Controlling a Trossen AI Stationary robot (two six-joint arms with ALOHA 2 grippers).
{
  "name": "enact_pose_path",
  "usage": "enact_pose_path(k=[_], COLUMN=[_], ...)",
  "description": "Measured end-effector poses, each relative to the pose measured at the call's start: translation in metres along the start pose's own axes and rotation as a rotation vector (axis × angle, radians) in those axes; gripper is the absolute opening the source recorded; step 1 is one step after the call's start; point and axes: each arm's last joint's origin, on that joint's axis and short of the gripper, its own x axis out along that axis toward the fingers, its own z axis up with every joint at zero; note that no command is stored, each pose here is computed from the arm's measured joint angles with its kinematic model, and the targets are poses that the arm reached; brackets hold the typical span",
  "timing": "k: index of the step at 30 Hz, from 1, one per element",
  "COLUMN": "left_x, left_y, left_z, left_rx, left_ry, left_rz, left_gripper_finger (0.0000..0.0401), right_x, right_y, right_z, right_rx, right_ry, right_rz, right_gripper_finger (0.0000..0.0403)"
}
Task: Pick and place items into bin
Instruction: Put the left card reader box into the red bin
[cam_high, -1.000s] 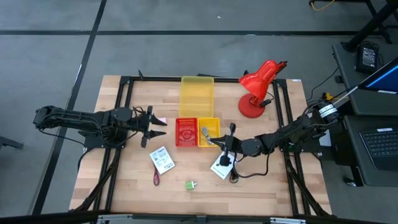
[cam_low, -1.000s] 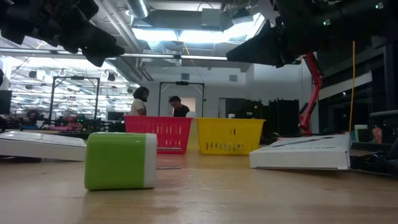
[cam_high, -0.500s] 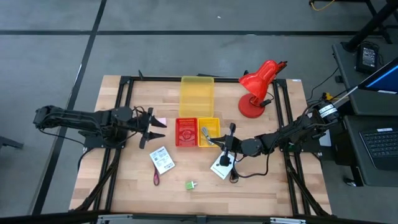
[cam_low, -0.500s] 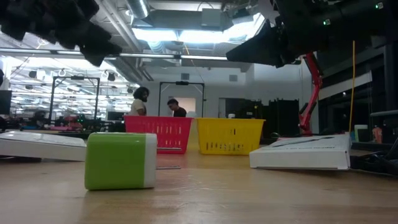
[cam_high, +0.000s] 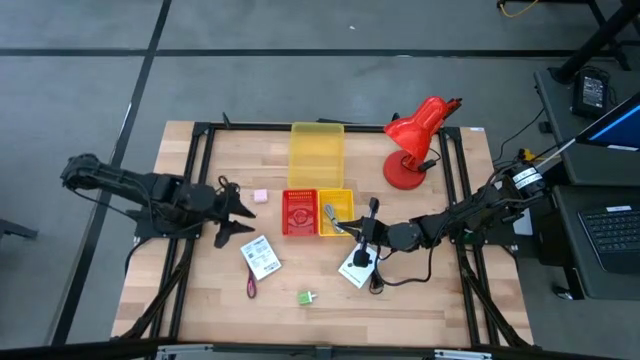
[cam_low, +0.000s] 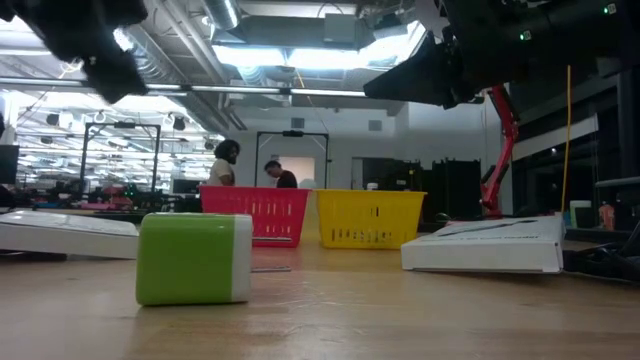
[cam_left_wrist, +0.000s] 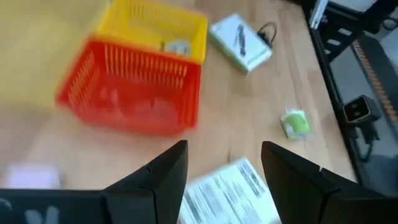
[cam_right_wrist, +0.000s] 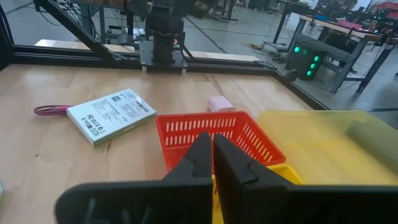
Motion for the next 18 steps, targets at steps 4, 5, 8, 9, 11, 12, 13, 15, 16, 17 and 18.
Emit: enact_pose_path(k=[4,5,8,9,11,12,13,15,16,17,18], left_x=[-0.001,-0.001,-0.002,-0.002,-0.003,-0.003,-0.004,-0.005,-0.005,-0.005,-0.005], left_y=[-0.002,-0.002,-0.001,-0.001,0.000,0.000,0.001,0.001,0.002,0.002,0.002], left_z=[-0.009,-0.011,-0.016,-0.018,-0.021,-0.023,-0.025,-0.028,-0.029,-0.030,-0.030], left_rx=[-0.120,-0.144,-0.227,-0.255,-0.308,-0.334,-0.356,-0.398,-0.419,-0.438,-0.457], left_ry=[0.077,0.093,0.141,0.161,0.193,0.208,0.225,0.249,0.257,0.265,0.269], left_rz=[0.013,0.021,0.038,0.042,0.061,0.073,0.087,0.110,0.119,0.126,0.129], left_gripper_finger=[0.0199,0.0199,0.0199,0.0199,0.0199,0.0199,0.0199,0.0199,0.0199,0.0199,0.0199], right_x=[0.000,0.000,0.000,0.000,0.000,0.000,0.000,0.000,0.000,0.000,0.000], right_y=[0.000,0.000,0.001,0.002,0.003,0.003,0.003,0.003,0.003,0.003,0.003], right_z=[0.000,0.000,0.000,0.000,0.000,0.000,0.000,0.000,0.000,0.000,0.001], right_rx=[-0.002,-0.002,-0.004,-0.004,-0.008,-0.011,-0.022,-0.030,-0.030,-0.030,-0.034], right_ry=[0.000,0.000,0.000,0.000,0.000,-0.001,-0.001,-0.002,-0.003,-0.006,-0.011], right_rz=[0.000,0.000,0.034,0.055,0.095,0.109,0.110,0.113,0.112,0.112,0.112], right_gripper_finger=[0.0000,0.0000,0.0000,0.0000,0.0000,0.0000,0.0000,0.0000,0.0000,0.0000,0.0000])
